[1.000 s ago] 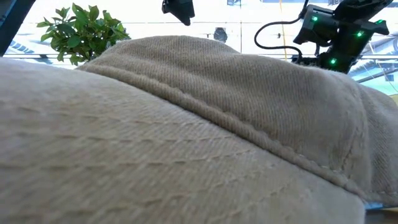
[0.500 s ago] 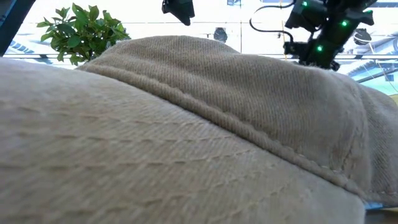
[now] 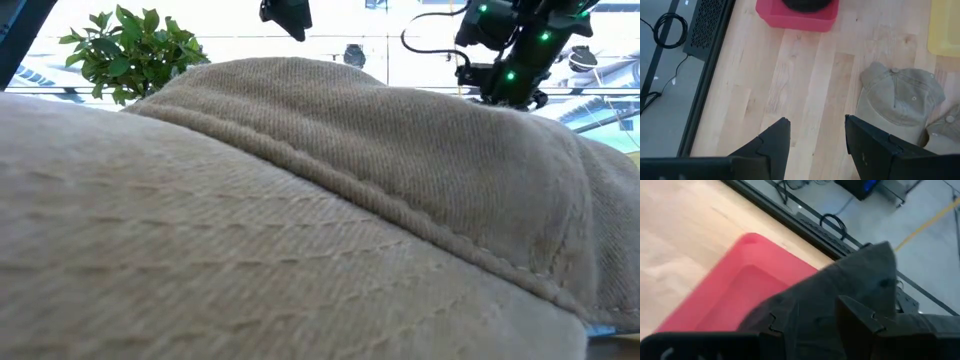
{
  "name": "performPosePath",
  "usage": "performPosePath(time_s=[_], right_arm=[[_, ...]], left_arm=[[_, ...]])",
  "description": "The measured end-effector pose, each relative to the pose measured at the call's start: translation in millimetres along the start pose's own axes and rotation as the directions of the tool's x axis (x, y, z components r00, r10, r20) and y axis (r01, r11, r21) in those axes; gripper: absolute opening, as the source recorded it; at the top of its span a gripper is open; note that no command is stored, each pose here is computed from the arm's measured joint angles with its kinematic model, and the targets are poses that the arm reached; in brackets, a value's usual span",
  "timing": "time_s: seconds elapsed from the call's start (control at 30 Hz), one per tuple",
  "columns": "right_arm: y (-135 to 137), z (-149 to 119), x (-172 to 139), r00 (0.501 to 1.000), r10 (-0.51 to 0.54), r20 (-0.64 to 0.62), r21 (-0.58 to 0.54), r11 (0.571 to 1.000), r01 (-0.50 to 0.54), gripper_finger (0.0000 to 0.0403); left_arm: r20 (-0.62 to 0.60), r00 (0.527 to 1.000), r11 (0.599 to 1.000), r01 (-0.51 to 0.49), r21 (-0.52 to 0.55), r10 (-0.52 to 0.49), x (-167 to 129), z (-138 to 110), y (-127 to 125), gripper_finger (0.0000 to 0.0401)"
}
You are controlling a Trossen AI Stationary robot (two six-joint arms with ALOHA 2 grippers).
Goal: Pick & Place hat
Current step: Put the top brown cap into the yellow bin
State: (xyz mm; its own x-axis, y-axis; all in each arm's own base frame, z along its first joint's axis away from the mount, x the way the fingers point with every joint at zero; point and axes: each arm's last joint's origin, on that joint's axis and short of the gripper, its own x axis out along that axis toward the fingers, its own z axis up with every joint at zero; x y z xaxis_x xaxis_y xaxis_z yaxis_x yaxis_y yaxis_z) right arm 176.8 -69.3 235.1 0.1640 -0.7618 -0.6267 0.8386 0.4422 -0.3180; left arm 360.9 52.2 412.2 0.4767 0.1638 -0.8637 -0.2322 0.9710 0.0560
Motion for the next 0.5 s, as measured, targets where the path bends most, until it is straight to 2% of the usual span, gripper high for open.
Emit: performPosePath(time_s=[0.1,0.17,0.33,0.43,0.5], right_arm=[[-5.9,3.0,5.1,1.0,-0.019,-0.016,0.03,0.999,0.02,0.0116],[-8.2,9.7,6.2,1.0,0.007,-0.011,0.057,0.998,-0.007,0.0116],[-10.1,43.8,1.2,0.974,0.193,0.115,0.072,0.977,-0.202,0.0116],[-15.8,72.2,-11.9,0.925,0.305,0.226,0.093,0.939,-0.332,0.0116],[-21.7,91.4,-24.2,0.88,0.372,0.295,0.124,0.899,-0.421,0.0116]], left_arm=[[0.0,1.0,1.0,0.0,0.0,0.0,0.0,0.0,0.0,0.0189],[0.002,1.0,1.0,0.0,-0.001,0.0,0.0,0.1,0.0,0.0189],[0.042,0.999,1.0,0.016,-0.01,-0.015,-0.1,4.1,-0.9,0.0189],[0.068,0.996,0.998,0.057,-0.012,-0.056,-0.3,6.8,-2.1,0.0189],[0.08,0.992,0.995,0.096,-0.009,-0.095,-0.5,8.1,-3.3,0.0189]])
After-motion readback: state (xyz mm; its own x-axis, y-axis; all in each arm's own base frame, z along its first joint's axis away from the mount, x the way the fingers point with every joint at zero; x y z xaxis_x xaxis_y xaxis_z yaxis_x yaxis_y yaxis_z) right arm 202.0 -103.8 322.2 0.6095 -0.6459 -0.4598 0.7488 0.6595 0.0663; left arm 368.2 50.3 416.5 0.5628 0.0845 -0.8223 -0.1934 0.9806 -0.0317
